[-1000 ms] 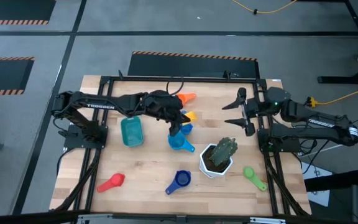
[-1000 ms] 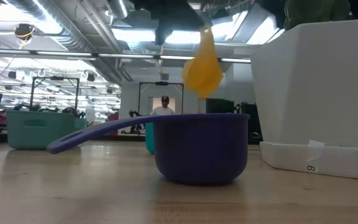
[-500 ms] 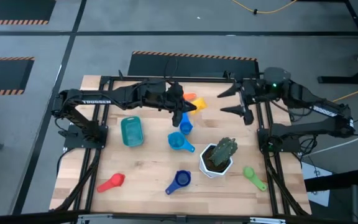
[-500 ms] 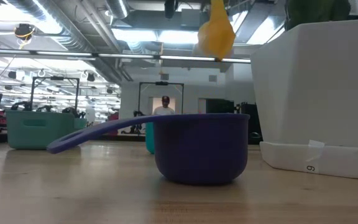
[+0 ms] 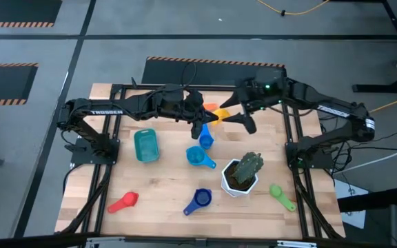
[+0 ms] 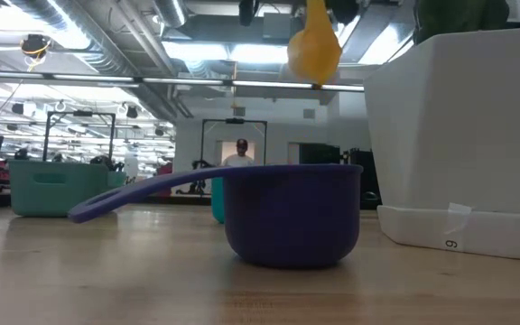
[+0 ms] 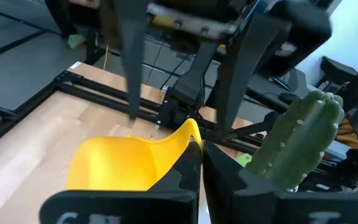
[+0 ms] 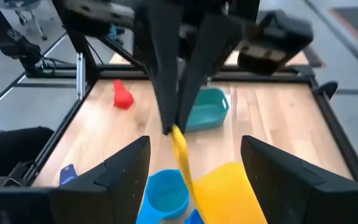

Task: Nest measuring cups in basket
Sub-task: Stack the yellow measuring cup on top of the light blue measuring cup

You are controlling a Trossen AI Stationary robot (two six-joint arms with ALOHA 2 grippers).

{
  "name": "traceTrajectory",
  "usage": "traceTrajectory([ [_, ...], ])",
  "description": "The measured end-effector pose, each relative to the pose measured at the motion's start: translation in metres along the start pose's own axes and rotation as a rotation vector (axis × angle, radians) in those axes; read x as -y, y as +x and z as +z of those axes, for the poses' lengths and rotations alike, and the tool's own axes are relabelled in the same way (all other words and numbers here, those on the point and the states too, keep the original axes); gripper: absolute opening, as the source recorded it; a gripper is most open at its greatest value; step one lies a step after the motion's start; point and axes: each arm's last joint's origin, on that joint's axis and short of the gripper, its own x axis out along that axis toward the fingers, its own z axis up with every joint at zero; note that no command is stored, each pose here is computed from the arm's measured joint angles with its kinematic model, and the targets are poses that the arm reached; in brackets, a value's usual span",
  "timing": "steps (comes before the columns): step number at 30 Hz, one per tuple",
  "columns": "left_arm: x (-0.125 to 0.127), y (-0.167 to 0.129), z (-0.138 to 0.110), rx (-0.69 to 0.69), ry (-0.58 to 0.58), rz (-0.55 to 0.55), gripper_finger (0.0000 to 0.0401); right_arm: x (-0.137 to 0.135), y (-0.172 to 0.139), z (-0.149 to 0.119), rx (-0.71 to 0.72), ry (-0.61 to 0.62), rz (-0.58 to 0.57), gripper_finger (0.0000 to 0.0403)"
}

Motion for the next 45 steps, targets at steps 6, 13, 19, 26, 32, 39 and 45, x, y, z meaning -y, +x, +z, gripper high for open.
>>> traceTrajectory([
  [6, 0.000, 0.000, 0.000, 0.000, 0.000, 0.000, 0.0001, 0.005, 0.014, -0.007, -0.056, -0.019, 0.009, 0.0255],
  [13, 0.000, 0.000, 0.000, 0.000, 0.000, 0.000, 0.0001, 0.007, 0.017, -0.008, -0.064, -0.015, 0.010, 0.0206],
  [19, 0.000, 0.000, 0.000, 0.001, 0.001, 0.007, 0.0001, 0.006, 0.017, -0.008, -0.063, -0.016, 0.014, 0.0107],
  [26, -0.002, 0.000, 0.000, 0.012, 0.053, 0.041, 0.0015, 0.006, 0.017, -0.008, -0.061, -0.016, 0.018, 0.0026],
  [32, -0.002, 0.000, 0.001, 0.016, 0.082, 0.044, 0.0049, 0.007, 0.017, -0.006, -0.045, -0.022, 0.009, 0.0012],
  [39, -0.004, 0.000, 0.002, 0.035, 0.256, 0.167, 0.0100, 0.008, 0.014, -0.005, -0.052, -0.025, -0.083, 0.0007],
  [45, -0.013, -0.003, 0.004, 0.047, 0.456, 0.490, 0.0117, 0.010, -0.002, -0.001, -0.042, -0.041, -0.345, 0.0008],
])
